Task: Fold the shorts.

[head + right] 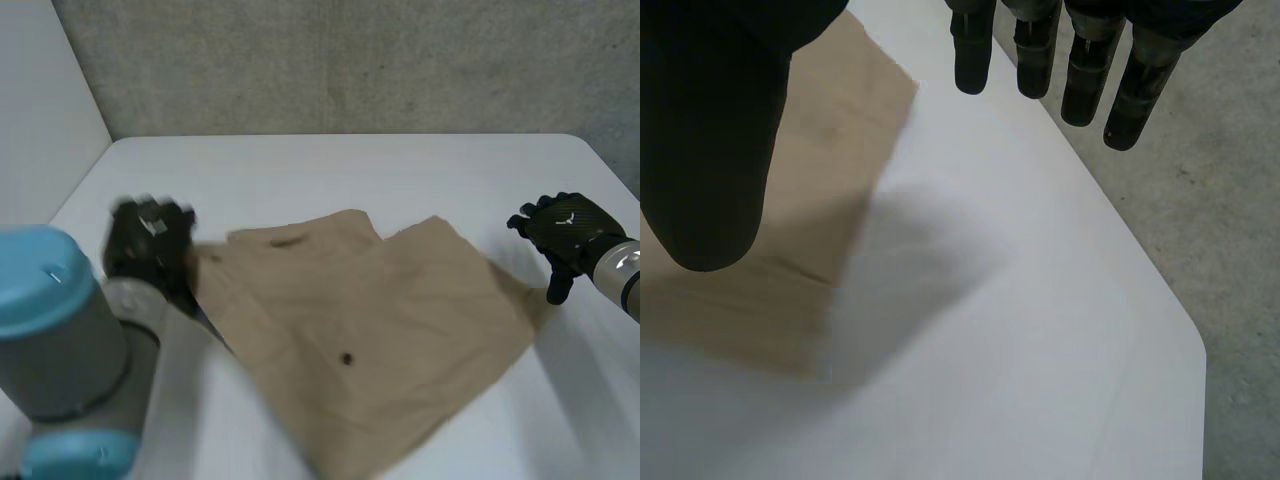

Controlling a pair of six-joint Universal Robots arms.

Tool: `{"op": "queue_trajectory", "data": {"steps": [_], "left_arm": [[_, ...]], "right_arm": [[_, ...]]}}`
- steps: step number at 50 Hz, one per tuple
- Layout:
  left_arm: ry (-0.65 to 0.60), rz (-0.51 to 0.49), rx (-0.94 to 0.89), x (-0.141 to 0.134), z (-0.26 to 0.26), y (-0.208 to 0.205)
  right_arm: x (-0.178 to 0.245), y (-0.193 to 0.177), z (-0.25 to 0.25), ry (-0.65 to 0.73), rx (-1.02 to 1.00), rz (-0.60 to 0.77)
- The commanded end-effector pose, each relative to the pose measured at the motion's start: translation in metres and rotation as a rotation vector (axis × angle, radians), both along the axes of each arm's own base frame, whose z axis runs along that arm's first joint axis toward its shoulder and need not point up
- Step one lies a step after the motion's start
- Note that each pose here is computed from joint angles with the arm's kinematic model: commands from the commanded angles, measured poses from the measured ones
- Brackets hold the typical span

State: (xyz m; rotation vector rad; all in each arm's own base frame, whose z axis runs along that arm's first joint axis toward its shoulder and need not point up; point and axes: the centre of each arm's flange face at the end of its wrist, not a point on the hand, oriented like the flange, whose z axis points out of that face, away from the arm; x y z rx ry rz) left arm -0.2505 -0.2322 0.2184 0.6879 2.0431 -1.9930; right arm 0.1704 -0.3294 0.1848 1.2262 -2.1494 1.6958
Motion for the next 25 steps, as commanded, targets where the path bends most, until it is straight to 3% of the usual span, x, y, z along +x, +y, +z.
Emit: {"op": "queue_trajectory", "data": {"steps": [1, 13, 20, 25], "left_arm": [[0.058, -0.017, -0.2, -0.003, 0.042, -0.031], [0.162, -0.181, -0.392, -0.024, 0.1, -0.014], [0.286, -0.405, -0.441, -0.049, 0.131, 0.035], [0.315, -0.527, -0.454, -0.054, 0.142, 0.064]], "right_arm": [[0.012, 0.009, 0.003, -0.049, 0.016, 0.018], [0.031, 0.001, 0.037, -0.318, 0.023, -0.007], [0.051, -0.014, 0.065, -0.475, -0.007, 0.066], [0.079, -0.025, 0.075, -0.575, 0.002, 0.204]]}}
